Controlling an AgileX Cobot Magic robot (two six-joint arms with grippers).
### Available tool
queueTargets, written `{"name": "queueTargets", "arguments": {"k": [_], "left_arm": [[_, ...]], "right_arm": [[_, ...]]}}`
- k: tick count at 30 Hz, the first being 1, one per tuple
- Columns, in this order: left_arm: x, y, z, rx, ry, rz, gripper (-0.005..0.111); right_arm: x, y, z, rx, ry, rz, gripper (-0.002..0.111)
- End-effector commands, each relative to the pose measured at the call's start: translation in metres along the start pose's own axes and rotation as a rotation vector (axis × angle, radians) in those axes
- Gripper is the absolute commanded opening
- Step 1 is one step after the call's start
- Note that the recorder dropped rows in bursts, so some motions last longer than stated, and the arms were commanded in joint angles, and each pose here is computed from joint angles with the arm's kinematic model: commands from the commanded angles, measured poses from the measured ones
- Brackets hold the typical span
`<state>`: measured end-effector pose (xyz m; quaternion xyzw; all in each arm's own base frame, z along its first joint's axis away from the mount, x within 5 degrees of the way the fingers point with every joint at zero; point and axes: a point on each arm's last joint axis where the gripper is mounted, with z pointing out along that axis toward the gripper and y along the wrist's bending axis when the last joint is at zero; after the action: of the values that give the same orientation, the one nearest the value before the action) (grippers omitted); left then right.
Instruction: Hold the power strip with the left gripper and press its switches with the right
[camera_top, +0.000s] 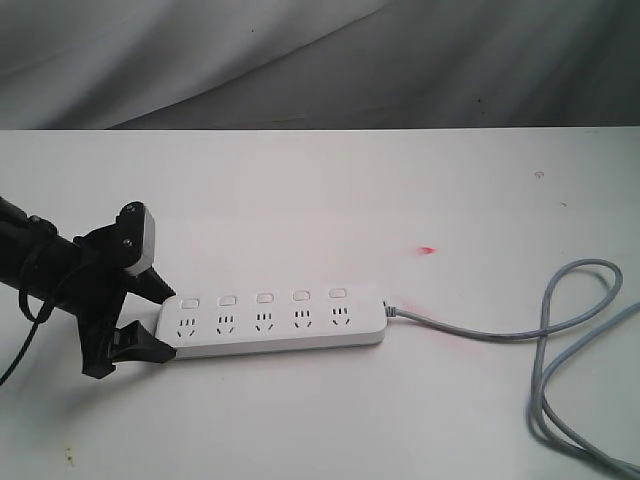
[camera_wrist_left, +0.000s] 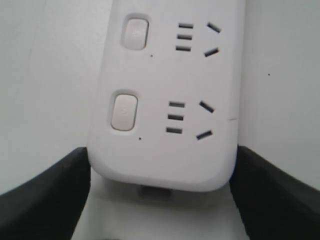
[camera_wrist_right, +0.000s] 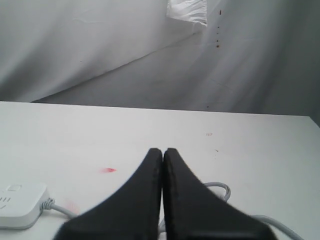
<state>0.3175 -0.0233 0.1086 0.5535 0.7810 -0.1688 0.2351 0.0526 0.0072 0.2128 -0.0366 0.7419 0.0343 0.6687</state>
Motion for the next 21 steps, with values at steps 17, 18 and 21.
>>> {"name": "queueTargets", "arguments": {"k": [17,18,21], "left_arm": [[-0.0012,0.0005,-0.0006,0.004,-0.008,-0.005,0.061],[-0.0012,0.0005,-0.0006,0.004,-0.008,-0.005,0.061],[-0.0012,0.0005,-0.0006,0.004,-0.008,-0.005,0.061]], "right_arm": [[0.0215,-0.0004,0.0046,0.004,0.055,-0.014,0.000],[0.0215,-0.0004,0.0046,0.004,0.055,-0.014,0.000],[0.0215,-0.0004,0.0046,0.004,0.055,-0.014,0.000]]}}
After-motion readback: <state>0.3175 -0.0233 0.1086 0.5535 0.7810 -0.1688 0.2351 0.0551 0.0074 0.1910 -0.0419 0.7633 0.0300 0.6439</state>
